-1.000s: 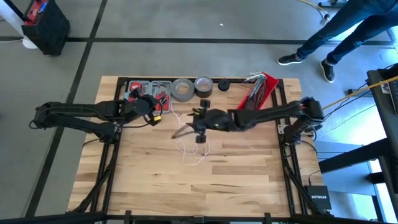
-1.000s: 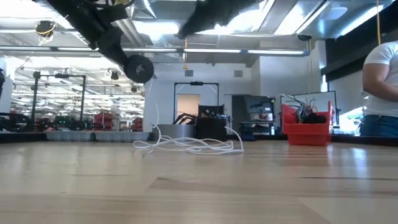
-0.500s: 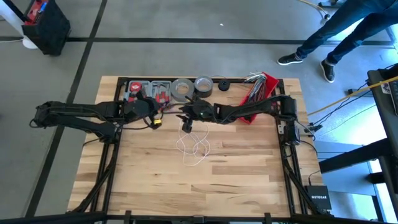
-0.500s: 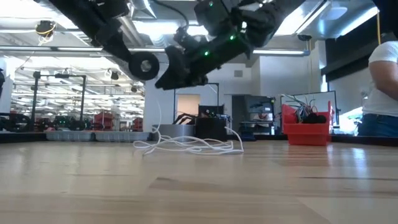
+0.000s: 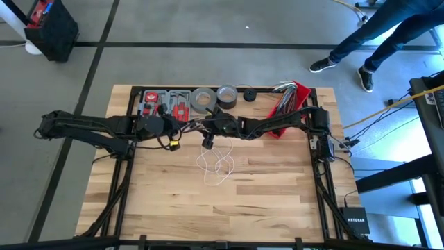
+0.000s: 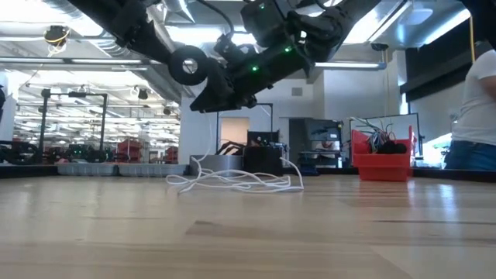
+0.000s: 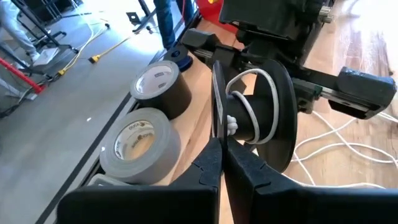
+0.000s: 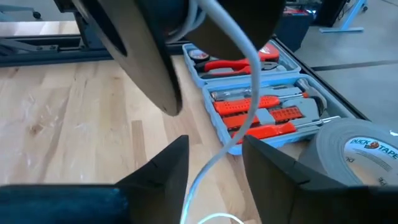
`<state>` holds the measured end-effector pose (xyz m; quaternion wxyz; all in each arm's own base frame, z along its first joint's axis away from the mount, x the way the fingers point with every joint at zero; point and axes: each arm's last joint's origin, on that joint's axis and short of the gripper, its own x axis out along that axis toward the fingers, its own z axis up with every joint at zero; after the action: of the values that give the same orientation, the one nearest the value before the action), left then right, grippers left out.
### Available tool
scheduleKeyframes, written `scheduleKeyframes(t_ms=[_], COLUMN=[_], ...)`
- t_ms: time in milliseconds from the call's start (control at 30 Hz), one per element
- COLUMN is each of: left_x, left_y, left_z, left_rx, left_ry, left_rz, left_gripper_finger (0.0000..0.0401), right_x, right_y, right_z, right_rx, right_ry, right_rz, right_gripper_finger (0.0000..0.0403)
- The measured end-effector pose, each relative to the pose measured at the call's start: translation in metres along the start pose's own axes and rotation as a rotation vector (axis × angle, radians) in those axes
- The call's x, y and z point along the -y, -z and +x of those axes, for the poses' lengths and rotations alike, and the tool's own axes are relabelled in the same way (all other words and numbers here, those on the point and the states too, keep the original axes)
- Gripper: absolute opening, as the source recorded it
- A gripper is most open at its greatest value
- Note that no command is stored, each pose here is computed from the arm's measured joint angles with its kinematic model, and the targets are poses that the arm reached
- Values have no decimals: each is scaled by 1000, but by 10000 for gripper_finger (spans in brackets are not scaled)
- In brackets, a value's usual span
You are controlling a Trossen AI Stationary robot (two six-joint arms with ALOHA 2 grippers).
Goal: Coil cords
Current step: Uncoil the white wire from the black spool
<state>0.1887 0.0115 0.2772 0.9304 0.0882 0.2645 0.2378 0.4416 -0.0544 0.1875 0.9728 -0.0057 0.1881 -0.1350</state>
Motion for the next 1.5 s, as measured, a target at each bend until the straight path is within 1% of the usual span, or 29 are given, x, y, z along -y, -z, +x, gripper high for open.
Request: scheduleKeyframes(t_ms=[133,300,433,567,600,733,867,1000,1100,1200,1267,1333,1500], left_x=[-1,-5,-6,-6,-6,-6,-6,-9,-13,-16,-18,-18,-13], left_y=[1,3,5,5,5,5,9,10,10,5,-2,-8,-11], left_z=[0,2,2,2,2,2,2,3,5,7,7,7,2], left_rx=[-7,-37,-50,-49,-49,-55,-88,-101,-98,-51,9,67,104], left_ry=[-7,-51,-61,-61,-60,-60,-61,-77,-95,-113,-130,-137,-107], left_rz=[1,1,1,1,1,2,18,-6,-41,-97,-137,-166,-121], left_gripper_finger=[2,2,2,2,2,2,2,2,2,2,2,2,2], right_x=[0,0,-1,-1,-1,1,6,-5,-26,-43,-49,-48,-33], right_y=[1,2,2,3,3,1,-19,-36,-43,-44,-43,-40,-31], right_z=[0,0,0,0,0,-5,-24,-40,-47,-50,-50,-49,-45], right_rx=[-6,-16,-18,-27,-32,-68,-59,-13,50,86,84,65,-40], right_ry=[0,-2,-29,-31,-27,32,76,50,-31,-103,-115,-96,-27], right_rz=[-3,-5,-6,-36,-48,-79,-104,-112,-139,-209,-265,-298,-312], right_gripper_finger=[122,84,54,12,8,14,6,9,6,4,5,4,3])
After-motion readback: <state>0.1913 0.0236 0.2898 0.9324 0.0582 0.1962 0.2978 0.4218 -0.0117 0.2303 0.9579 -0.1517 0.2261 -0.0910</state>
